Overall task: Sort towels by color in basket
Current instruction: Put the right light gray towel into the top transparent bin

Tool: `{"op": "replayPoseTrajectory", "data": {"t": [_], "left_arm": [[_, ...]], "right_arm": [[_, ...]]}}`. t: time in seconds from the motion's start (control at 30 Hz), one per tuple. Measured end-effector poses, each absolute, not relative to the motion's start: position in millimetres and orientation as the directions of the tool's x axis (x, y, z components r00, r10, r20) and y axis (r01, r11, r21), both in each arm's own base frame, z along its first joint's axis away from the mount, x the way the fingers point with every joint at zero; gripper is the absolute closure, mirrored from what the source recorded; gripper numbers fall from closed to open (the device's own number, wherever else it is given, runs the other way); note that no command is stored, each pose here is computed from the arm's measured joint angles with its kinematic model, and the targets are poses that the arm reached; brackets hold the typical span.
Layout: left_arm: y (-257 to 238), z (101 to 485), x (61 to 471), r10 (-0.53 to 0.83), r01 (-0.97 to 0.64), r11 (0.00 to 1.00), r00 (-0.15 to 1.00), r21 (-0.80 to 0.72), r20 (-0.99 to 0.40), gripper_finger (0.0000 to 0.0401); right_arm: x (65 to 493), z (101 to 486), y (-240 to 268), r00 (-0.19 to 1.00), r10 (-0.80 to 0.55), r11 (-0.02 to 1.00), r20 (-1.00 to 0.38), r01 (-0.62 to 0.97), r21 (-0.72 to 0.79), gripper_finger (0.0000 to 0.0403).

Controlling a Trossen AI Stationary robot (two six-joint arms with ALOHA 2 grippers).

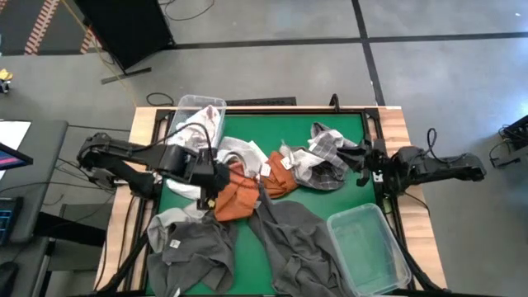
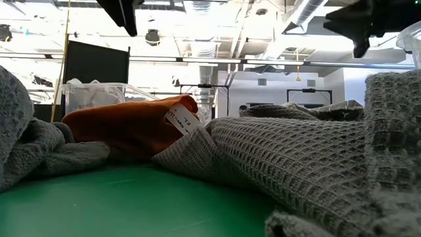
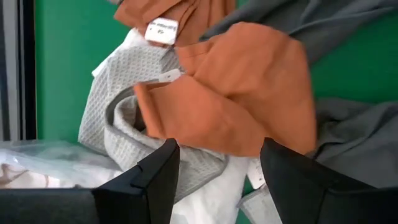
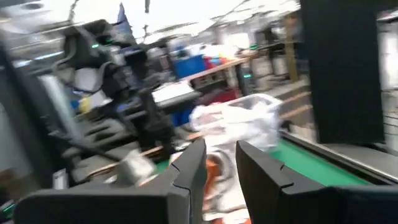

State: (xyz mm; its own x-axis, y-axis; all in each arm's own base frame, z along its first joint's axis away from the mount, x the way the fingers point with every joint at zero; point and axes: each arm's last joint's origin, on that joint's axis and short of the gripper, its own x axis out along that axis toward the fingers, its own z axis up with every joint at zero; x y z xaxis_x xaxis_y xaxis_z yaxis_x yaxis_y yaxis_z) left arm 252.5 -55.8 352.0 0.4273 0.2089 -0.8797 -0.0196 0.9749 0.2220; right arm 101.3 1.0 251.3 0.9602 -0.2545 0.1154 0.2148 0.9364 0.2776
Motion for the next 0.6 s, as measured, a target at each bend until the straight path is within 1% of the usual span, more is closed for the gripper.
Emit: {"op": "replayPoseTrajectory", "data": {"t": [0.07, 0.2, 0.3, 0.43, 0.6], "left_arm": [[-63.2, 352.6, 251.6, 0.216, -0.011, 0.972, 0.446, 0.236, -0.869, 0.0189], [-73.0, 353.9, 250.9, 0.233, -0.011, 0.966, 0.480, 0.259, -0.846, 0.0189], [-78.3, 354.2, 250.0, 0.233, -0.012, 0.965, 0.494, 0.262, -0.838, 0.0189], [-83.2, 354.0, 248.3, 0.234, -0.009, 0.964, 0.499, 0.265, -0.834, 0.0189], [-85.1, 355.2, 248.9, 0.272, -0.025, 0.952, 0.523, 0.305, -0.808, 0.0189]], "right_arm": [[105.9, 253.0, 3.0, 0.968, -0.215, 0.946, 0.131, 0.173, 0.273, 0.0285], [116.3, 255.3, 3.7, 0.964, -0.221, 0.947, 0.151, 0.175, 0.270, 0.0285], [125.1, 254.4, 4.1, 0.963, -0.226, 0.954, 0.146, 0.189, 0.234, 0.0285], [138.7, 252.4, 5.9, 0.969, -0.221, 0.966, 0.114, 0.201, 0.163, 0.0284], [157.4, 266.6, 8.5, 0.977, -0.203, 0.977, 0.061, 0.199, 0.078, 0.0272]]}}
